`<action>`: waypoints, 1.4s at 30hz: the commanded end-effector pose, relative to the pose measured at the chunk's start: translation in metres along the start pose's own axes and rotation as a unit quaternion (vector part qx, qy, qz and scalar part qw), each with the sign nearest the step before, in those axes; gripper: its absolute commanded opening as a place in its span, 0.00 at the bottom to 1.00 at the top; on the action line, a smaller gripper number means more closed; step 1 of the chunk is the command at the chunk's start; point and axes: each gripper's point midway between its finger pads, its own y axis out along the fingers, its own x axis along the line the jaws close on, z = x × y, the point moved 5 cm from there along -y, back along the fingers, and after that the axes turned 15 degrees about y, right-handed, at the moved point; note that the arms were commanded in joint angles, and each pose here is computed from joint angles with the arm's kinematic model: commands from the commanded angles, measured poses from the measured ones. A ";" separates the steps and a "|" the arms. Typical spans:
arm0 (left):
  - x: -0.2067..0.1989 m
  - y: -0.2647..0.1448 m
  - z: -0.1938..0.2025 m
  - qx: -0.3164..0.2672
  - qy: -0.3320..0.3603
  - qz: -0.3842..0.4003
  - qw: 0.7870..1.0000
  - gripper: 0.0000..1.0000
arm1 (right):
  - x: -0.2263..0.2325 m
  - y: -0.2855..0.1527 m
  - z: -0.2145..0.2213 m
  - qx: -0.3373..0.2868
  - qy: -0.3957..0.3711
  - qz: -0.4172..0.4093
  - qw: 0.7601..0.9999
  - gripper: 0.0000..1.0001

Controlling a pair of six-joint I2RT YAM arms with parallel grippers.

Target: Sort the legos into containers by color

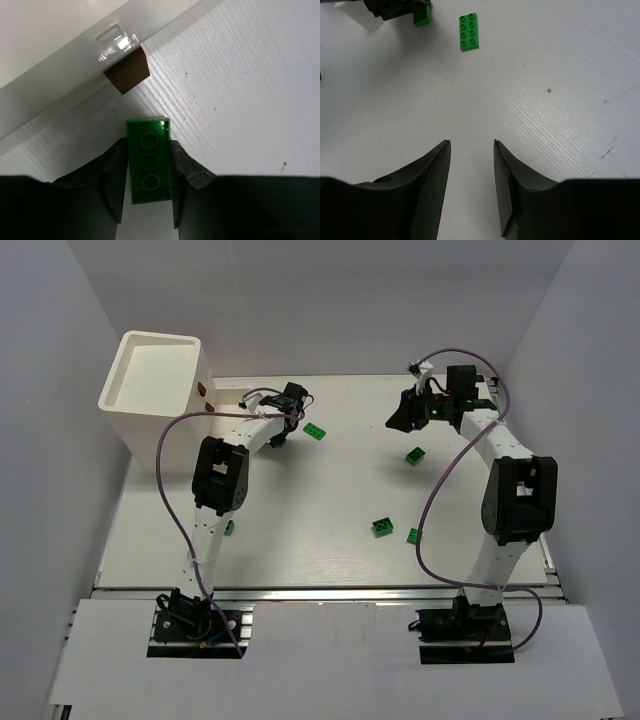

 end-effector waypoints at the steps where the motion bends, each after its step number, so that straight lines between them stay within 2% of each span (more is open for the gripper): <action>1: 0.000 -0.024 0.000 0.020 0.030 0.045 0.998 0.14 | 0.003 -0.002 -0.016 -0.014 -0.016 -0.006 1.000 0.45; 2: -0.010 -0.030 -0.010 0.004 0.032 0.079 0.996 0.12 | 0.002 -0.001 -0.015 -0.013 -0.014 -0.006 1.000 0.46; 3: -0.010 -0.036 -0.006 -0.001 0.080 0.098 0.992 0.10 | 0.003 -0.001 -0.016 -0.013 -0.016 -0.007 1.000 0.45; 4: -0.016 -0.054 -0.020 -0.009 0.087 0.140 0.986 0.07 | 0.003 -0.001 -0.015 -0.011 -0.014 -0.008 1.000 0.45; 5: -0.026 -0.063 -0.031 -0.028 0.090 0.177 0.980 0.04 | 0.002 0.000 -0.015 -0.011 -0.014 -0.008 1.000 0.45; 6: -0.024 -0.068 -0.033 -0.041 0.140 0.196 0.970 0.01 | 0.003 0.000 -0.015 -0.010 -0.014 -0.010 1.000 0.45; 7: -0.027 -0.085 -0.045 -0.052 0.150 0.228 0.961 0.00 | 0.004 0.001 -0.015 -0.010 -0.014 -0.012 1.000 0.45; 11: -0.025 -0.110 -0.070 -0.101 0.222 0.263 0.933 0.00 | 0.007 0.002 -0.016 -0.010 -0.018 -0.019 1.000 0.45; 19: 0.015 -0.114 -0.130 -0.187 0.322 0.168 0.913 0.00 | 0.008 0.003 -0.010 -0.002 -0.017 -0.025 1.000 0.45; 23: 0.044 -0.095 -0.148 -0.189 0.344 0.097 0.915 0.00 | 0.009 0.005 -0.009 0.000 -0.018 -0.024 1.000 0.45; 30: 0.070 -0.064 -0.151 -0.177 0.375 0.015 0.910 0.00 | 0.007 0.004 -0.006 0.011 -0.018 -0.018 1.000 0.46; 31: 0.070 -0.059 -0.147 -0.172 0.380 0.012 0.909 0.02 | 0.007 0.005 -0.006 0.013 -0.020 -0.017 1.000 0.47; 32: 0.073 -0.055 -0.148 -0.170 0.381 0.008 0.909 0.08 | 0.007 0.006 -0.005 0.014 -0.020 -0.015 1.000 0.49; 34: 0.073 -0.052 -0.145 -0.165 0.382 0.005 0.909 0.29 | 0.006 0.005 -0.006 0.016 -0.023 -0.011 1.000 0.52; 35: 0.075 -0.049 -0.147 -0.163 0.380 0.007 0.911 0.49 | 0.002 0.004 -0.006 0.019 -0.024 0.003 1.000 0.54; 38: 0.074 -0.049 -0.144 -0.159 0.381 0.017 0.911 0.71 | -0.011 0.004 -0.006 0.036 -0.022 0.061 0.997 0.59; 42: 0.075 -0.051 -0.143 -0.153 0.375 0.020 0.914 0.78 | -0.036 0.004 0.003 0.069 -0.014 0.137 0.988 0.63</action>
